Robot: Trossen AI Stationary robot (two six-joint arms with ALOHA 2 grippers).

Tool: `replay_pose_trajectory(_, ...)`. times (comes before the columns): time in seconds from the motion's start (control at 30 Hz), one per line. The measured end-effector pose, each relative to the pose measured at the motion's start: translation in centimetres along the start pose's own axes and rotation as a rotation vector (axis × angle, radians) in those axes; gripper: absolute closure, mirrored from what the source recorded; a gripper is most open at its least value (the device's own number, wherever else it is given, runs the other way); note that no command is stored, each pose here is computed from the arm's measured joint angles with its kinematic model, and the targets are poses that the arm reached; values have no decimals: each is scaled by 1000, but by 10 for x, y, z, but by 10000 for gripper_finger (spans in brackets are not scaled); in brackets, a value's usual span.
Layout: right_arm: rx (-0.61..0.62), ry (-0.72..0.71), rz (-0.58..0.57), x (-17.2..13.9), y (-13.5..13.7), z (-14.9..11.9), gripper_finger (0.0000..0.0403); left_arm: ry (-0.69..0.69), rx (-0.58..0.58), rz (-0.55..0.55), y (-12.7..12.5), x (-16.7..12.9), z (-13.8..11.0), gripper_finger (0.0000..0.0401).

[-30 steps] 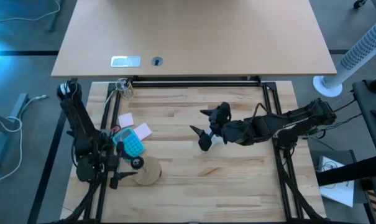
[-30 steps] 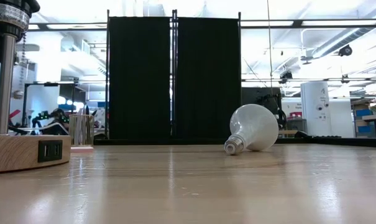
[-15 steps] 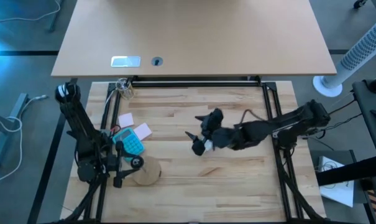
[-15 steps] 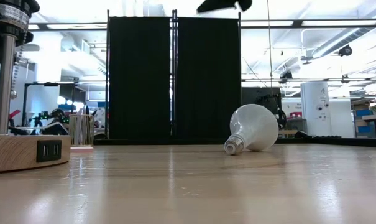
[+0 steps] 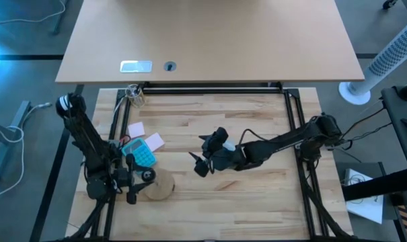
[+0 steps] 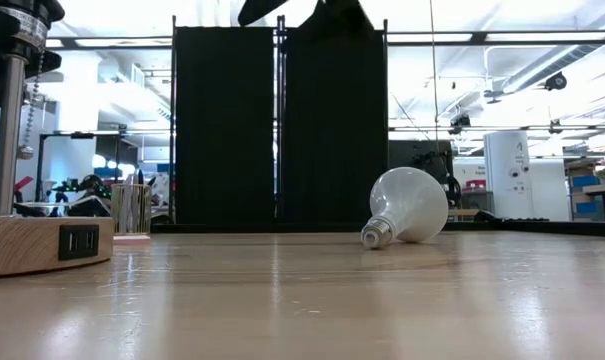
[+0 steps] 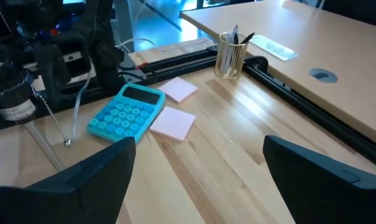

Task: Screw lightbulb
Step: Insert the lightbulb into the lamp

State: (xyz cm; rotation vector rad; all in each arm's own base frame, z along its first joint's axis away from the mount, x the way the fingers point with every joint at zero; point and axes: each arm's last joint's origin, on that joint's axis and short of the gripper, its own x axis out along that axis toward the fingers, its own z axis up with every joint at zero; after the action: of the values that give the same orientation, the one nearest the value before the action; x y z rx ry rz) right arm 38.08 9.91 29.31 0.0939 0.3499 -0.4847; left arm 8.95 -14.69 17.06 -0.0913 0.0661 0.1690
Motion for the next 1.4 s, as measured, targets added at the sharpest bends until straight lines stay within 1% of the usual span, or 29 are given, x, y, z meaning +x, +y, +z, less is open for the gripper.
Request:
replay_pose_trajectory(0.07,3,-2,0,0,0,0,55,-2,-27,4,0,1,1,200)
replay_pose_trajectory(0.13,1,0,2,-1,1,0,55,-4,-47,3,0,1,2,234)
replay_pose_trajectory(0.2,-6,8,1,-1,1,-1,55,-5,-31,6,0,1,1,265)
replay_pose_trajectory(0.4,-48,120,-38,-3,-6,-13,55,-17,-37,25,1,8,6,267)
replay_pose_trajectory(0.47,-50,148,-54,-8,-13,-11,55,-21,-67,37,3,16,10,267)
replay_pose_trajectory(0.57,-24,176,-82,-22,-28,4,55,-20,-108,28,10,36,17,267)
replay_pose_trajectory(0.67,23,175,-120,-41,-48,21,55,-31,-110,19,21,60,23,267)
replay_pose_trajectory(0.73,101,177,-148,-50,-60,26,55,-61,-99,28,31,74,28,267)
replay_pose_trajectory(0.8,155,219,-194,-56,-71,21,55,-100,-98,27,39,86,34,268)
replay_pose_trajectory(0.83,185,234,-213,-58,-75,19,55,-118,-96,20,41,92,38,279)
replay_pose_trajectory(0.87,207,255,-229,-60,-78,17,55,-133,-69,32,44,99,43,295)
replay_pose_trajectory(0.93,223,299,-274,-63,-83,10,55,-151,-74,49,46,111,52,316)
replay_pose_trajectory(1.0,236,323,-296,-63,-84,6,55,-159,-59,55,45,124,60,323)
replay_pose_trajectory(1.07,230,346,-309,-61,-84,2,55,-156,-23,89,44,139,66,324)
replay_pose_trajectory(1.2,221,391,-289,-56,-78,-5,55,-150,0,128,40,172,73,324)
replay_pose_trajectory(1.3,207,419,-268,-56,-73,-9,55,-138,2,150,40,190,71,324)
replay_pose_trajectory(1.4,157,444,-252,-63,-67,-14,55,-154,-7,178,41,204,66,324)
